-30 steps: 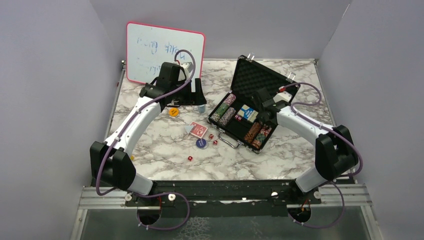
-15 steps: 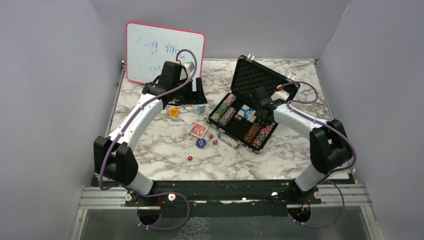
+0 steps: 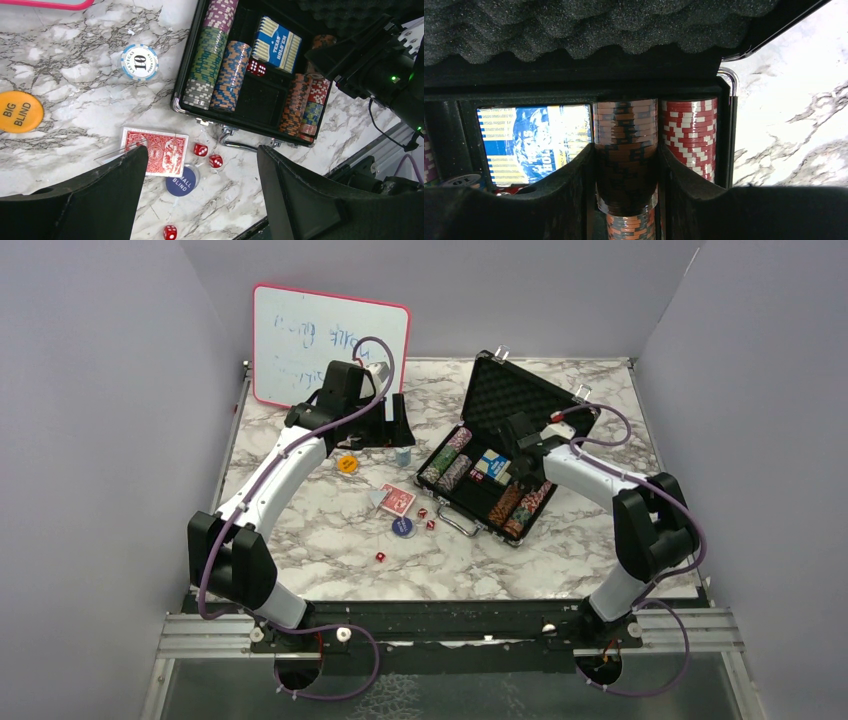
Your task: Pack up texas hold em set
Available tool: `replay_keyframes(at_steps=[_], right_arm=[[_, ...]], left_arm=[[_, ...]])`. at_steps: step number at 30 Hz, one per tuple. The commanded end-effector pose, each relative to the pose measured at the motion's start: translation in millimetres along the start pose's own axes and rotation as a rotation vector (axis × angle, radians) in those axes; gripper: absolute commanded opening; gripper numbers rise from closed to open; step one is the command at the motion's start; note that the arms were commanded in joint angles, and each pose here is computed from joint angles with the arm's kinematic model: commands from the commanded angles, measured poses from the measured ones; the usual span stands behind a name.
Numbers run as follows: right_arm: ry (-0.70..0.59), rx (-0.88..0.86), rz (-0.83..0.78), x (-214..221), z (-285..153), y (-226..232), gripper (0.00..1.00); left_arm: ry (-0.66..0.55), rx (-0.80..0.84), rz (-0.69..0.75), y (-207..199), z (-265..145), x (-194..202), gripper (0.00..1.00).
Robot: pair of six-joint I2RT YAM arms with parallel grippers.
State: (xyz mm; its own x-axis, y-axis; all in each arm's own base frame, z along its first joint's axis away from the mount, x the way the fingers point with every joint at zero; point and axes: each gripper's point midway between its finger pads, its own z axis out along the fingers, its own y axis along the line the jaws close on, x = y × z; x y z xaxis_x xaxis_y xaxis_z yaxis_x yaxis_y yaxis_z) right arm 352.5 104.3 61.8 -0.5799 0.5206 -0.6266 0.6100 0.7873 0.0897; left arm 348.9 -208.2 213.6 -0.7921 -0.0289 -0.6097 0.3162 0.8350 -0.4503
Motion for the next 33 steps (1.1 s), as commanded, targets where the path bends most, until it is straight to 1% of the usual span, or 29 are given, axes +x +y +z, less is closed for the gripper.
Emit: replay_keyframes(at_steps=[1,4,6,7,10,14,18,20,23,26,31,33], right_arm=[[0.049,0.023,0.011,5.8,0.0,-1.2,0.34],[0.064,0.031,-0.005,7.0,-0.2,-0.5,0.41],[0.064,0.042,-0.004,4.9,-2.8,-1.8,0.52],[0.058,0.043,-0.005,2.3,-4.8,-2.1,0.56],[0.029,0.037,0.001,-8.9,-12.8,-2.4,0.65],[-0.017,0.011,-0.001,-26.1,-24.1,0.8,0.67],[-0.047,-0.069,-0.043,-40.7,-36.8,12.7,0.66],[-0.049,-0.148,-0.075,-44.7,-44.9,24.3,0.66],[-0.032,-0.329,-0.175,-41.5,-58.8,49.3,0.66],[-0.023,-0.515,-0.235,-35.1,-74.2,76.7,0.65],[-0.001,-0.805,-0.331,-16.5,-100.4,117.5,0.65],[0.014,-0.912,-0.347,-7.1,-113.9,128.5,0.64]], left_arm=[[-0.010,0.032,0.004,-8.4,-2.8,-4.9,0.82],[-0.009,0.033,0.004,-8.2,-2.2,-4.3,0.82],[-0.007,0.032,0.002,-7.5,-1.6,-4.0,0.82],[-0.006,0.031,0.001,-7.3,-1.4,-4.0,0.82],[-0.005,0.029,0.000,-6.8,0.3,-4.8,0.82],[-0.006,0.026,-0.001,-6.5,1.6,-6.3,0.82],[-0.006,0.007,-0.002,-2.1,3.2,-5.6,0.82],[-0.008,-0.022,0.001,4.4,4.6,-3.7,0.82],[-0.014,-0.083,0.009,17.9,6.9,0.0,0.82],[-0.025,-0.147,0.017,34.3,9.0,7.6,0.83],[-0.021,-0.146,0.021,50.9,35.3,29.9,0.80],[-0.043,-0.133,0.027,55.1,48.3,31.1,0.79]])
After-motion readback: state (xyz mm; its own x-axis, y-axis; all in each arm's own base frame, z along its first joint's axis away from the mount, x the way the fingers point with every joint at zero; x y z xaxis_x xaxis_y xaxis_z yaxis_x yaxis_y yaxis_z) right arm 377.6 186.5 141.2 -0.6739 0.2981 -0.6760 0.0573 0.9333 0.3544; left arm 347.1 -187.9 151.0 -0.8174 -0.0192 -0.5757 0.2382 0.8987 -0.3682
